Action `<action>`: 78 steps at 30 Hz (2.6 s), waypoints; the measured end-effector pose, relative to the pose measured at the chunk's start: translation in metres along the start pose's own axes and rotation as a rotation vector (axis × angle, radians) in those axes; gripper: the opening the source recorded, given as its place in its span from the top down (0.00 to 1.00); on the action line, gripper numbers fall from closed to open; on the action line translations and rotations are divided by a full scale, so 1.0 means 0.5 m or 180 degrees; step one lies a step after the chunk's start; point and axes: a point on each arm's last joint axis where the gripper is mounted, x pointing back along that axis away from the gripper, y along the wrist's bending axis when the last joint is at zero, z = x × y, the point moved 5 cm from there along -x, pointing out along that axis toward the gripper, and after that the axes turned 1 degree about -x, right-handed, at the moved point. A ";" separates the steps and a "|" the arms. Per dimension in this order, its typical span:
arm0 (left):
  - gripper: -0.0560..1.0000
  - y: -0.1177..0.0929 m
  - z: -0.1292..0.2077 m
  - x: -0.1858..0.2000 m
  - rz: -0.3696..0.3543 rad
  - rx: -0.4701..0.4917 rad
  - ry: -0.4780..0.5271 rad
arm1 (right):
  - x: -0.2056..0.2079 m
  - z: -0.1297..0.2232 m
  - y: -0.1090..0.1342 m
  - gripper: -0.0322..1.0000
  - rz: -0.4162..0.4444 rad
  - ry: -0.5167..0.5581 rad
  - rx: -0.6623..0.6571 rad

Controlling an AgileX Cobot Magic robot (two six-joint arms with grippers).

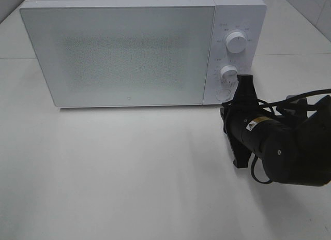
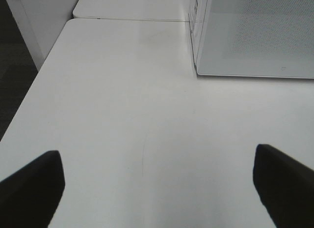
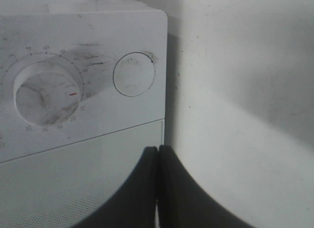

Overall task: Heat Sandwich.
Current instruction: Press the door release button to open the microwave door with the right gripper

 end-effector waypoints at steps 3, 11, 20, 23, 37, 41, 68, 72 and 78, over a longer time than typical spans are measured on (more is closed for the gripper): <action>0.02 0.000 0.000 0.000 0.0000 0.0000 0.0000 | -0.011 -0.002 0.006 0.95 -0.0023 0.0002 0.0011; 0.02 0.000 0.000 0.000 0.0000 0.0000 0.0000 | -0.057 -0.009 0.015 0.95 0.0023 0.0002 0.0015; 0.02 0.000 0.000 0.000 0.0000 0.0000 0.0000 | -0.102 -0.036 0.050 0.95 -0.0093 -0.0070 0.0143; 0.02 0.000 0.000 0.000 0.0000 0.0000 0.0000 | -0.116 -0.042 0.056 0.95 -0.0076 -0.0071 0.0139; 0.02 0.000 0.000 0.000 0.0000 0.0000 0.0000 | -0.156 -0.046 0.034 0.95 0.0102 -0.0069 0.0151; 0.02 0.000 0.000 0.000 0.0000 0.0000 0.0000 | -0.159 -0.048 0.036 0.95 0.0089 -0.0074 0.0192; 0.02 0.000 0.000 0.000 0.0000 0.0000 0.0000 | -0.182 -0.046 0.053 0.95 0.0060 -0.0105 0.0192; 0.02 0.000 0.000 0.000 0.0000 0.0000 0.0000 | -0.183 -0.045 0.051 0.95 0.0095 -0.0084 0.0206; 0.02 0.000 0.000 0.000 0.0000 0.0000 0.0000 | -0.183 -0.046 0.051 0.95 0.0102 -0.0075 0.0217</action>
